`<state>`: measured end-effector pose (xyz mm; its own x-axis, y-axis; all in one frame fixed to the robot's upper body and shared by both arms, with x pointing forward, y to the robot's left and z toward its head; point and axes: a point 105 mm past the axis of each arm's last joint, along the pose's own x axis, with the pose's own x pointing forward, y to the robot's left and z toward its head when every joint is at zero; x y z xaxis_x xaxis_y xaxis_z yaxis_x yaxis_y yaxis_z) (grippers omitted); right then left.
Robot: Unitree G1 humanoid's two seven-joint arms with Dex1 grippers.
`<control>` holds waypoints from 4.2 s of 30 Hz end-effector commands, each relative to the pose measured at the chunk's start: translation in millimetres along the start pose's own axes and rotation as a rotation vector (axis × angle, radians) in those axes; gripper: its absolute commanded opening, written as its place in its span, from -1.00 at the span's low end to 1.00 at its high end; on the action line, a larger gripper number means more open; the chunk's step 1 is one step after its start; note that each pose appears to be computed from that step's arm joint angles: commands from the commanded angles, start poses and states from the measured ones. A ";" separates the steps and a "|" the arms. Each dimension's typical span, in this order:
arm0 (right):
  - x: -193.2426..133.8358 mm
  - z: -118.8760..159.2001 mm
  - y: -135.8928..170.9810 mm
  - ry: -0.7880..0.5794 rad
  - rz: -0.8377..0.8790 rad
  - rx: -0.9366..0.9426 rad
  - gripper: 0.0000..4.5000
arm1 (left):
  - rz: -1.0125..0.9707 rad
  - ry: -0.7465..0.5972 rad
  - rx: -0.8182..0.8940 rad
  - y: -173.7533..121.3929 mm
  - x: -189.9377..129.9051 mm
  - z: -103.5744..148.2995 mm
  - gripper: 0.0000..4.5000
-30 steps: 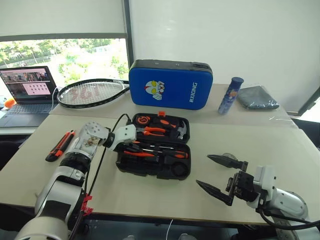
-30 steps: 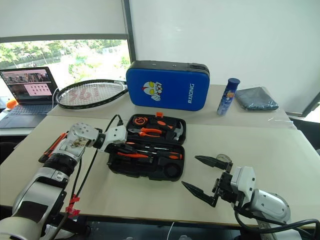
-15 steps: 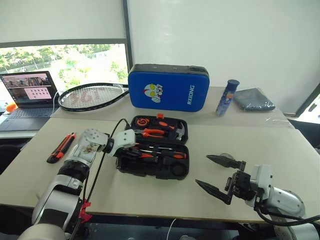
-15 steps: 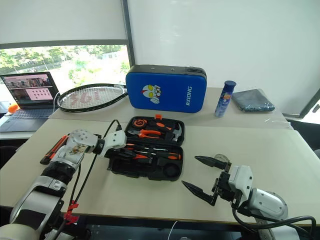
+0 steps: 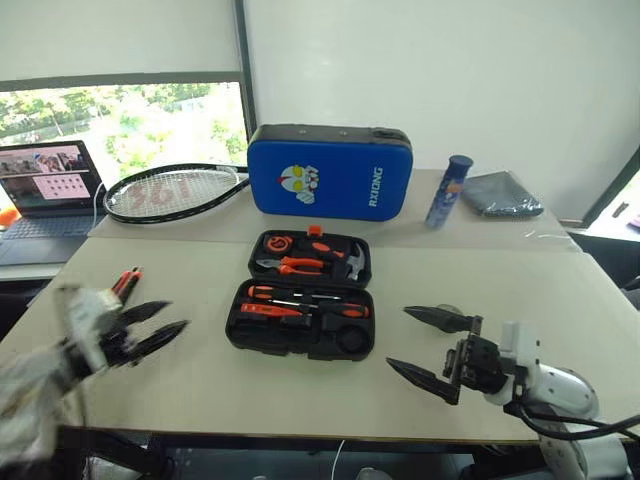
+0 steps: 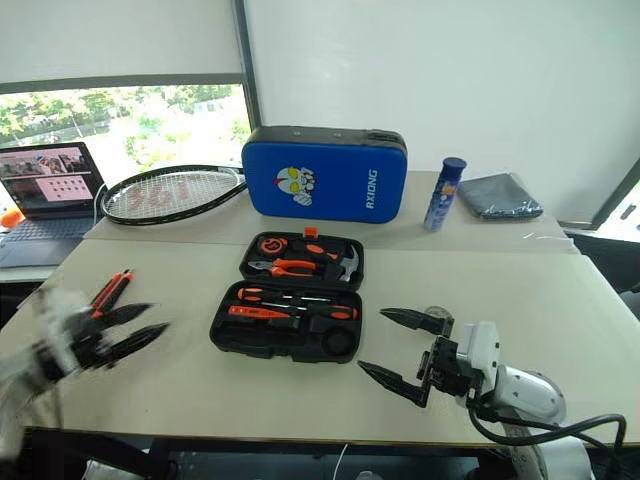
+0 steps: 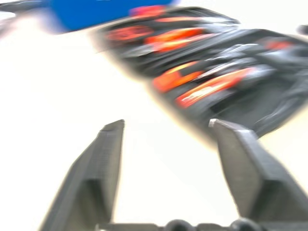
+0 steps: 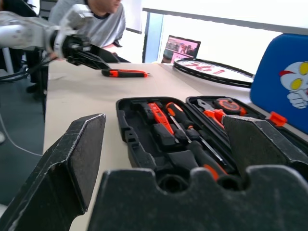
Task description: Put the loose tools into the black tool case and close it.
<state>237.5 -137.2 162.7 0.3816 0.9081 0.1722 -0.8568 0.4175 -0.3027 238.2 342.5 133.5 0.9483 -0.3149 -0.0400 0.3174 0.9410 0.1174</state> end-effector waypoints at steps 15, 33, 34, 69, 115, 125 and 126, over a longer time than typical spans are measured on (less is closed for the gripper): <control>5.9 19.9 -1.7 -0.100 -0.018 -0.081 1.00 | 0.252 0.061 -0.116 35.4 -16.9 2.9 0.99; 19.6 23.4 2.0 -0.070 -0.012 -0.055 1.00 | 0.252 0.601 -0.161 83.6 103.4 -1.3 0.99; 18.8 23.3 2.2 -0.067 -0.016 -0.053 1.00 | 0.259 0.615 -0.163 83.5 104.4 -4.6 0.99; -9.4 5.6 13.6 0.072 -0.039 -0.034 1.00 | -1.240 0.252 0.618 -151.6 151.2 54.3 -0.26; -11.0 5.6 16.1 0.071 -0.100 -0.040 1.00 | -1.301 0.310 0.751 -178.2 171.6 28.3 0.95; -15.3 4.8 19.7 0.083 -0.107 -0.029 1.00 | -1.280 0.096 0.588 -164.3 152.5 76.3 0.85; -15.6 4.9 19.9 0.083 -0.109 -0.028 1.00 | -1.253 0.072 0.586 -159.3 152.6 78.3 0.72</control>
<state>216.0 -142.0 146.7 0.5065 0.8569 0.0955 -0.8177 0.5126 -0.2619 331.3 128.4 169.5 -0.0086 -0.8368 -0.5474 0.9363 -0.1990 0.2894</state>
